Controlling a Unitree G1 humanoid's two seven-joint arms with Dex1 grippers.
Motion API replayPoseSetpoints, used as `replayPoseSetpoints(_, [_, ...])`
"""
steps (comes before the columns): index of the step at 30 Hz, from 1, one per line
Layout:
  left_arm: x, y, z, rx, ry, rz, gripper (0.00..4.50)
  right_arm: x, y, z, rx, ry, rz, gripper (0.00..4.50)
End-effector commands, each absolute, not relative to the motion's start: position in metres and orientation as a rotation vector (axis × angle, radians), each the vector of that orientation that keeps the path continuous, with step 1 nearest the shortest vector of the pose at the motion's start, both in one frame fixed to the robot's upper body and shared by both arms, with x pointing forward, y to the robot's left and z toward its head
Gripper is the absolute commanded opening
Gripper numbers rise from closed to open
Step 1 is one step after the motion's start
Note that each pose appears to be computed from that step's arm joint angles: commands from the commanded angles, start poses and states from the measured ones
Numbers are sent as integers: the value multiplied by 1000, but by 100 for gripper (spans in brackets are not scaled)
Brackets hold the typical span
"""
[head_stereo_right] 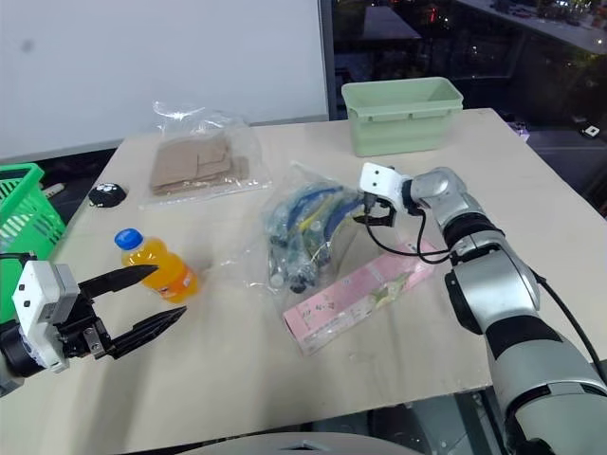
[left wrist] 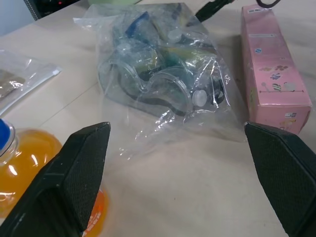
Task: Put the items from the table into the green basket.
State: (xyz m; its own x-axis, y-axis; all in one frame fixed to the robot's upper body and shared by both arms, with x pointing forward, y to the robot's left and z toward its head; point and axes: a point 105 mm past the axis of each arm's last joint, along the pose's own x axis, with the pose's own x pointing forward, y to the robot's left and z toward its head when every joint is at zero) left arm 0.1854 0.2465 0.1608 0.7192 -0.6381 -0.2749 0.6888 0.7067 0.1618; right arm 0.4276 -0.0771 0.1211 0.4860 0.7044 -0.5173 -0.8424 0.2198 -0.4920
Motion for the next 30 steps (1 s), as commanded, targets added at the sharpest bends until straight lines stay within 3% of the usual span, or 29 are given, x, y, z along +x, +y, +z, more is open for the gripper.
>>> replayPoseSetpoints(1, [185,243,171,302,169,-735,447,432,-70,133,-817,175,1060,450])
replayPoseSetpoints(2, [185,243,172,303,169,-733,447,431,-67,132,-806,173,1070,450])
replayPoseSetpoints(4, [184,244,172,305,169,-723,450,429,-62,133,-786,162,1093,372])
replayPoseSetpoints(8, [187,249,168,281,187,-670,450,424,-55,134,-786,127,1146,176])
replayPoseSetpoints(12, [186,243,169,218,165,-703,450,423,-54,137,-784,104,1158,13])
replayPoseSetpoints(19, [186,232,174,145,153,-789,450,426,-61,155,-780,44,1142,5])
replayPoseSetpoints(27, [198,218,188,100,83,-873,450,435,-88,236,-661,-120,1047,5])
replayPoseSetpoints(30, [206,214,190,118,64,-918,450,429,-110,271,-734,-205,992,5])
